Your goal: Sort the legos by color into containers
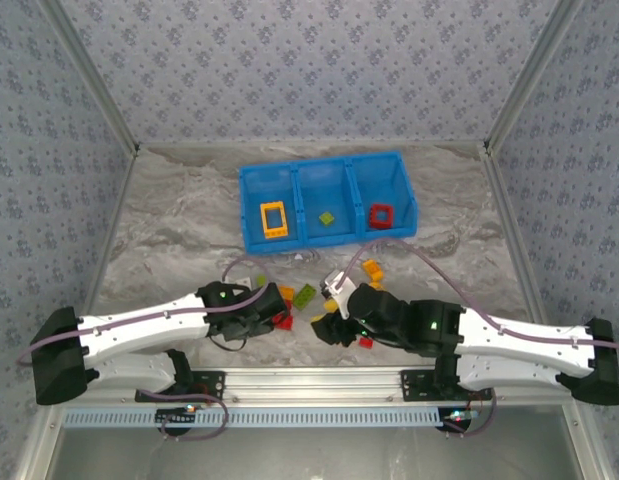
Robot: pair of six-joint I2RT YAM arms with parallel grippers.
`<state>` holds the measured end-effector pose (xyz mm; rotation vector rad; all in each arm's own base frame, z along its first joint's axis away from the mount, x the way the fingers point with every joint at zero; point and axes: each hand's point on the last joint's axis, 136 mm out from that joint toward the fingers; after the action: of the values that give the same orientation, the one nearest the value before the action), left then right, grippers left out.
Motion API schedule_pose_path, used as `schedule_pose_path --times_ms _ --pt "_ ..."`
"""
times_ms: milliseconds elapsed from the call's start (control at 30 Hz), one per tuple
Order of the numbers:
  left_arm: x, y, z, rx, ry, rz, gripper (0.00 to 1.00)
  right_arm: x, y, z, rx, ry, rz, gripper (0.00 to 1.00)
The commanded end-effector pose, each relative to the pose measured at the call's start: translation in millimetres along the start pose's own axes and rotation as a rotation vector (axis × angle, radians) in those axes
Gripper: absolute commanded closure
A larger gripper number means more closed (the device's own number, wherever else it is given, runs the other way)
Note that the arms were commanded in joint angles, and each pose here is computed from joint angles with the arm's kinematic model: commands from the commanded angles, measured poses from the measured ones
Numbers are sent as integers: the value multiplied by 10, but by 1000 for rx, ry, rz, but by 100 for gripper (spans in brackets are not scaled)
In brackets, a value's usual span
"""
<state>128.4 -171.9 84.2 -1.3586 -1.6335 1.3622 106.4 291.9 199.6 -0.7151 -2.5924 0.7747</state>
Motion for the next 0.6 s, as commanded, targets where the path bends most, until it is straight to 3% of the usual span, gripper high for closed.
schedule_pose_path --times_ms 0,300,567 --pt "-80 -33 -144 -27 -34 33 37 15 21 -90 -39 20 13 50" --pt "-273 137 -682 -62 -74 85 37 5 68 -102 -41 23 27 50" --pt "-554 442 -882 -47 -34 61 36 40 114 -96 -45 25 10 51"
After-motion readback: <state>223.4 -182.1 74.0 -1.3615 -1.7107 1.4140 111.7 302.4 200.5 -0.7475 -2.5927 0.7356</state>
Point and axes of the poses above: each hand's point on the last joint's axis, 136 mm out from that joint toward the fingers, its own y axis out along the fingers, its own x axis along the line the jaws close on, z = x × y, and after that the axes turned 5 degrees about -y, right-handed
